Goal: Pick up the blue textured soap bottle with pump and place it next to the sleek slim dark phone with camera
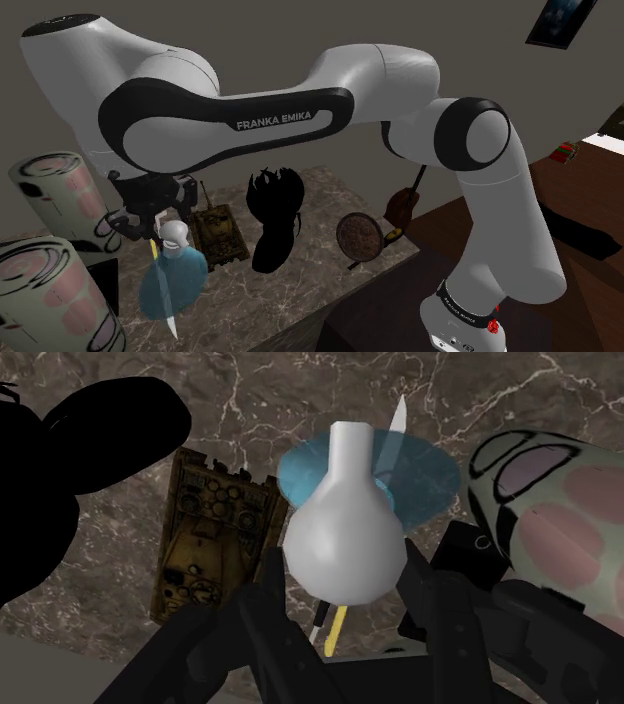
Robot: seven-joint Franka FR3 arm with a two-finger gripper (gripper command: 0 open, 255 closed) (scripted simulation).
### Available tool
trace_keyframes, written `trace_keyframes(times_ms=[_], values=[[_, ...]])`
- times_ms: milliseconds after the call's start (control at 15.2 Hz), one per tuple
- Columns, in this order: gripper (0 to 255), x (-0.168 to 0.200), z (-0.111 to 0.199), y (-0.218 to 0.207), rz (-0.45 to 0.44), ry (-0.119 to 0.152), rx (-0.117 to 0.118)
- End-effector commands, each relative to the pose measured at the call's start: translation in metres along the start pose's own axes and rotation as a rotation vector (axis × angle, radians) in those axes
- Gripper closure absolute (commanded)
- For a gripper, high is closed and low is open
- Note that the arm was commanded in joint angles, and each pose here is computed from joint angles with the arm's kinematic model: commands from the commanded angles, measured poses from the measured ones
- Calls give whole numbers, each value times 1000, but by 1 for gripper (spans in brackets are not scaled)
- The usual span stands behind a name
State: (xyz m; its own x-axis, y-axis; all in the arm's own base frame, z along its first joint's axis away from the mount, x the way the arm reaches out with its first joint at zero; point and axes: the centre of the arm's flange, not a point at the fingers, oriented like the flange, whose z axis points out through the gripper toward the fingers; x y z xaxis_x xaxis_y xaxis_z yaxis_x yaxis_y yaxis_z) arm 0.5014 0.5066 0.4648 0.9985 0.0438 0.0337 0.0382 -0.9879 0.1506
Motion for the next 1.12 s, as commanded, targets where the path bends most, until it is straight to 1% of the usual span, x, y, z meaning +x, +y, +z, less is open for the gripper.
trace_keyframes(times_ms=[0, 462, 528, 858, 1056], values=[[255, 0, 12, -2, 0, -3, -4], [255, 0, 12, -2, 0, -3, -4], [0, 0, 12, -2, 0, -3, -4], [0, 0, 12, -2, 0, -3, -4], [0, 0, -28, -2, 0, -3, -4]])
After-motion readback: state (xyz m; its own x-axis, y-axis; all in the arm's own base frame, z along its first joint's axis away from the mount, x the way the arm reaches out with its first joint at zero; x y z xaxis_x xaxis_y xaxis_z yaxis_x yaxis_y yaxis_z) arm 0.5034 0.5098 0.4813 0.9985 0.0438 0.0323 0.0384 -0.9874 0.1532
